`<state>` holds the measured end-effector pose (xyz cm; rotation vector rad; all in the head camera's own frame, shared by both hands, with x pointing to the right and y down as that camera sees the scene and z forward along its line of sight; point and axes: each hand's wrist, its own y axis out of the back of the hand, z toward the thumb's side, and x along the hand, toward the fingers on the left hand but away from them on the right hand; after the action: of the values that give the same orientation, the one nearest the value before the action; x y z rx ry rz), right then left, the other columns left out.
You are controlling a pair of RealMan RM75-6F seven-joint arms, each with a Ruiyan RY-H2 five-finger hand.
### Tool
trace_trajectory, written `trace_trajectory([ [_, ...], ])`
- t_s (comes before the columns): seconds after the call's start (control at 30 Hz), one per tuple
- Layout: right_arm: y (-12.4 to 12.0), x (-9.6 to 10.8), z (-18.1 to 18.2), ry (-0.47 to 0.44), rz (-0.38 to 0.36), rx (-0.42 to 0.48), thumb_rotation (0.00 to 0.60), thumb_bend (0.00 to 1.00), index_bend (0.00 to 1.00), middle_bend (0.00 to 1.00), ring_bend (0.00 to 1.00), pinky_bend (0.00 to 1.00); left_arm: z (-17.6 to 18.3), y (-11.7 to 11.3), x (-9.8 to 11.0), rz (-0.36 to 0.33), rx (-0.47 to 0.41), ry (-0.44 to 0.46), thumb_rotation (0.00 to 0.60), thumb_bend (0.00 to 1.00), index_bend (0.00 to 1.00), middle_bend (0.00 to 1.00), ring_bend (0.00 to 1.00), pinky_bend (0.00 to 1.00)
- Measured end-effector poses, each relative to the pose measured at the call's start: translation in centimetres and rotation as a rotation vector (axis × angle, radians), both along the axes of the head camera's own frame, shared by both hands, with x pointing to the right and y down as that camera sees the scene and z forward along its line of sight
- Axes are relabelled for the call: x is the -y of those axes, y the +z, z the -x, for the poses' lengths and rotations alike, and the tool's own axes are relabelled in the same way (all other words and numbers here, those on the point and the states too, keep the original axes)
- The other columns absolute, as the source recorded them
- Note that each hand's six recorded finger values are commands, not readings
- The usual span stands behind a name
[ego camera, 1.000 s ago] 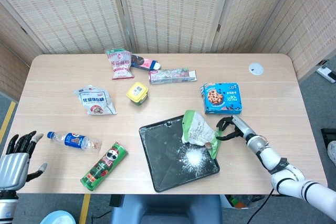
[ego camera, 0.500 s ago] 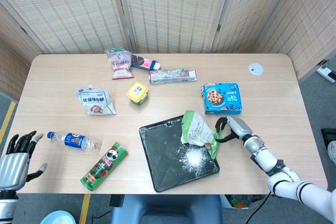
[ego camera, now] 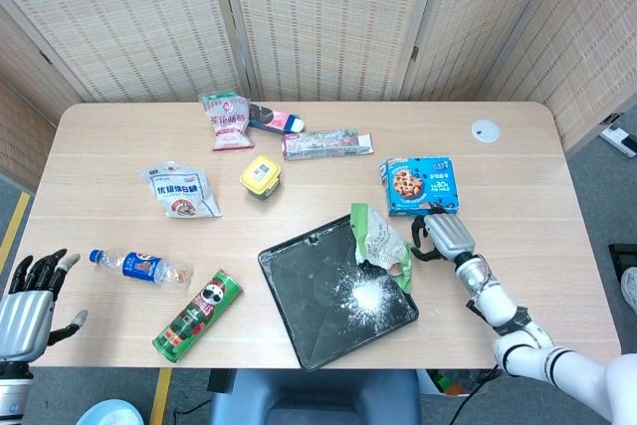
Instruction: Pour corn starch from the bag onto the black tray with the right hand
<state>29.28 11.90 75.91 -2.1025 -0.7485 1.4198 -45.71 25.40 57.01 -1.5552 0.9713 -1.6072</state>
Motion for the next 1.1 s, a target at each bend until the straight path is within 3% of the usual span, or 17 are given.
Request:
trace_trajectory([
  [0.13, -0.5, 0.4, -0.3, -0.005, -0.057, -0.024, 0.600, 0.35, 0.68, 0.47, 0.46, 0.17, -0.1, 0.0, -0.1, 0.001, -0.003, 0.001, 0.600, 0.29, 0.17, 0.12, 0.13, 0.00],
  [0.33, -1.9, 0.3, -0.6, 0.046, -0.057, 0.038, 0.600, 0.35, 0.68, 0.47, 0.47, 0.17, 0.1, -0.2, 0.0, -0.002, 0.002, 0.001, 0.600, 0.29, 0.17, 0.12, 0.13, 0.00],
  [0.4, -2.6, 0.2, -0.7, 0.064, -0.050, 0.067, 0.600, 0.35, 0.63, 0.46, 0.46, 0.17, 0.0, -0.2, 0.0, -0.003, 0.001, 0.000, 0.600, 0.29, 0.17, 0.12, 0.13, 0.00],
  [0.5, -3.6, -0.2, -0.5, 0.092, -0.017, 0.117, 0.600, 0.34, 0.45, 0.37, 0.41, 0.17, 0.0, -0.2, 0.0, -0.001, -0.002, 0.002, 0.600, 0.29, 0.17, 0.12, 0.13, 0.00],
  [0.57, -4.2, -0.6, -0.3, 0.104, 0.016, 0.143, 0.600, 0.26, 0.25, 0.25, 0.35, 0.16, -0.1, -0.3, 0.0, -0.001, -0.005, 0.001, 0.600, 0.29, 0.17, 0.12, 0.13, 0.00],
  [0.63, -4.7, -1.2, -0.1, 0.117, 0.063, 0.168, 0.600, 0.20, 0.12, 0.16, 0.31, 0.15, -0.1, -0.3, -0.1, -0.001, -0.006, 0.000, 0.600, 0.29, 0.17, 0.12, 0.13, 0.00],
  [0.73, -5.2, -2.0, 0.2, 0.141, 0.138, 0.191, 0.600, 0.19, 0.02, 0.11, 0.28, 0.14, 0.0, -0.4, -0.1, -0.002, -0.005, -0.003, 0.600, 0.29, 0.17, 0.12, 0.13, 0.00],
  [0.87, -5.1, -2.6, 0.1, 0.172, 0.198, 0.193, 0.600, 0.18, 0.00, 0.07, 0.26, 0.14, 0.3, -0.5, -0.3, -0.004, -0.005, -0.010, 0.600, 0.29, 0.17, 0.12, 0.13, 0.00],
  [1.1, -4.0, -3.2, 1.5, 0.174, 0.218, 0.192, 0.600, 0.18, 0.00, 0.05, 0.24, 0.12, 0.5, -0.3, -0.6, 0.003, -0.009, -0.019, 0.600, 0.29, 0.17, 0.12, 0.13, 0.00],
])
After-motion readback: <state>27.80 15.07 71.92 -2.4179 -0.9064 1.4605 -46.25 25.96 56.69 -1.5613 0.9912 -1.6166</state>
